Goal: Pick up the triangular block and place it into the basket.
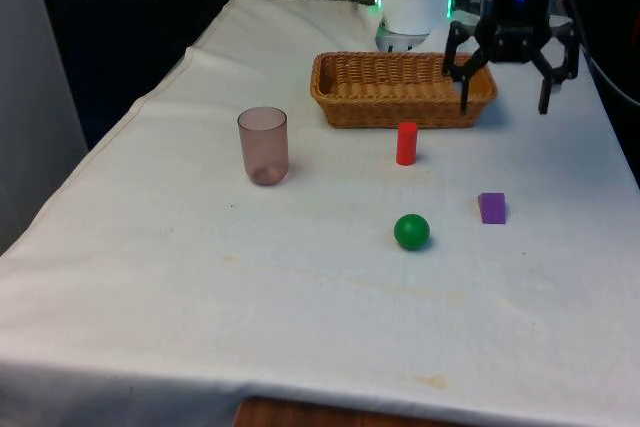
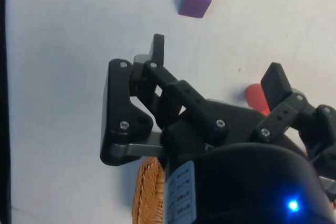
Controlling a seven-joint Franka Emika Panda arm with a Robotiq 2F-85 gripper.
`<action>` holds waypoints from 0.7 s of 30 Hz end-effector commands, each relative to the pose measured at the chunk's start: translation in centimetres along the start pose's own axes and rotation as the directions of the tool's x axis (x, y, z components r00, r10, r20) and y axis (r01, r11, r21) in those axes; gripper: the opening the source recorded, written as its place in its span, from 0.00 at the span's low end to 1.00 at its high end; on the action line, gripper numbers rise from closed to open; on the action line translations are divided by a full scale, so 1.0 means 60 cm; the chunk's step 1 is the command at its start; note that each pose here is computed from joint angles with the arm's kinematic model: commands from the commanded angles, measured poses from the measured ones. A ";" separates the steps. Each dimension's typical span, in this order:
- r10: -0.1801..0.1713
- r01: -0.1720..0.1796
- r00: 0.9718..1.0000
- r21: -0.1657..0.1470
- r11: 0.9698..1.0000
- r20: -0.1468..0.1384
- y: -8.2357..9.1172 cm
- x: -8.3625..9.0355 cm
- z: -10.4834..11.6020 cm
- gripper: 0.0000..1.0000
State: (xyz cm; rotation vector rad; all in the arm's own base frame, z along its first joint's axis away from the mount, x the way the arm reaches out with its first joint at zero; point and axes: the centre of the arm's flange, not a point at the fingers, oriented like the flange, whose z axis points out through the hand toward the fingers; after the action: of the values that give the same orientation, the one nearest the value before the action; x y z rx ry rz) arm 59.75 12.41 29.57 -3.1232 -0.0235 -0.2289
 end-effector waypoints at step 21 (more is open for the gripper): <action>0.005 -0.005 1.000 0.006 1.000 -0.019 -0.013 -0.015 0.108 1.00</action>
State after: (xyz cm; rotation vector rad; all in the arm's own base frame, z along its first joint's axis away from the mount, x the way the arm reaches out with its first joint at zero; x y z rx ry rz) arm 59.83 13.28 22.75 -3.1141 -0.0144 -0.2618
